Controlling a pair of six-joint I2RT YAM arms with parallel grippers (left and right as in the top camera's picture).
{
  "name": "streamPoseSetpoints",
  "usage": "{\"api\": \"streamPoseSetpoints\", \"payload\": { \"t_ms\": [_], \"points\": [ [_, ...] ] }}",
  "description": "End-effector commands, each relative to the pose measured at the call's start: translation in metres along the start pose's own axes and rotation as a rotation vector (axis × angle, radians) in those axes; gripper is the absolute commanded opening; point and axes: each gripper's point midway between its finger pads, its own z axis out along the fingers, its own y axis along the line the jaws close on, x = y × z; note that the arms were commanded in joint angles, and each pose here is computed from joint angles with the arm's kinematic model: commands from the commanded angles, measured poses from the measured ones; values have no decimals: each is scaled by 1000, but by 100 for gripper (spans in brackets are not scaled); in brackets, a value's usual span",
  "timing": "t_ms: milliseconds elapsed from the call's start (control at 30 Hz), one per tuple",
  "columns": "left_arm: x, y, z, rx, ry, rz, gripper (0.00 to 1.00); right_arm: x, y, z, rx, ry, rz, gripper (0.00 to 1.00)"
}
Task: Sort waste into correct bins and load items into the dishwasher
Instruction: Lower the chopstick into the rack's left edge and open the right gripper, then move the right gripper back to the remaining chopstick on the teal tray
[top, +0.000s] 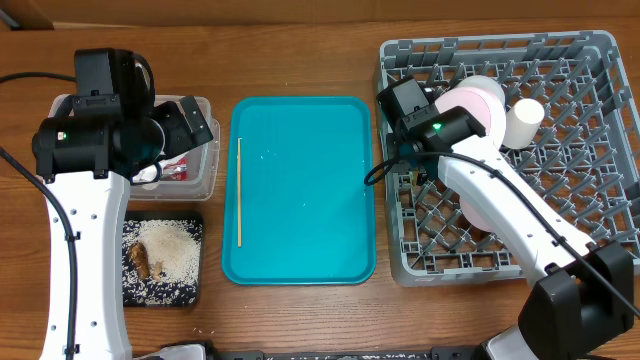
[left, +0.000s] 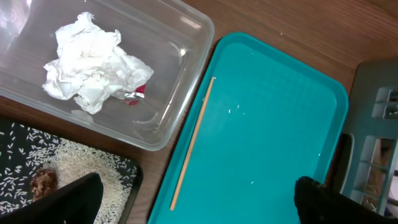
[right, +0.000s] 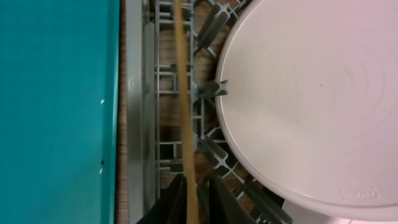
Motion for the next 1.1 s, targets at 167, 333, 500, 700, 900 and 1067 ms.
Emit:
{"api": "streamPoseSetpoints", "payload": {
  "t_ms": [167,333,500,700,900,1067],
  "points": [
    [-3,-2,-5,7,-16,-3,100,1,-1,3,1,5,5,22],
    [-3,-2,-5,7,-16,-3,100,2,23,1,-135,27,22,22],
    [-3,-2,-5,7,-16,-3,100,-4,87,-19,-497,67,141,18],
    [-3,-2,-5,7,-16,-3,100,-18,137,-40,-663,27,199,17],
    [-3,-2,-4,7,-16,-3,100,-10,196,-47,-729,-6,158,17],
    [-3,-2,-5,7,-16,-3,100,8,243,-43,-758,-26,72,17]
  ]
}}
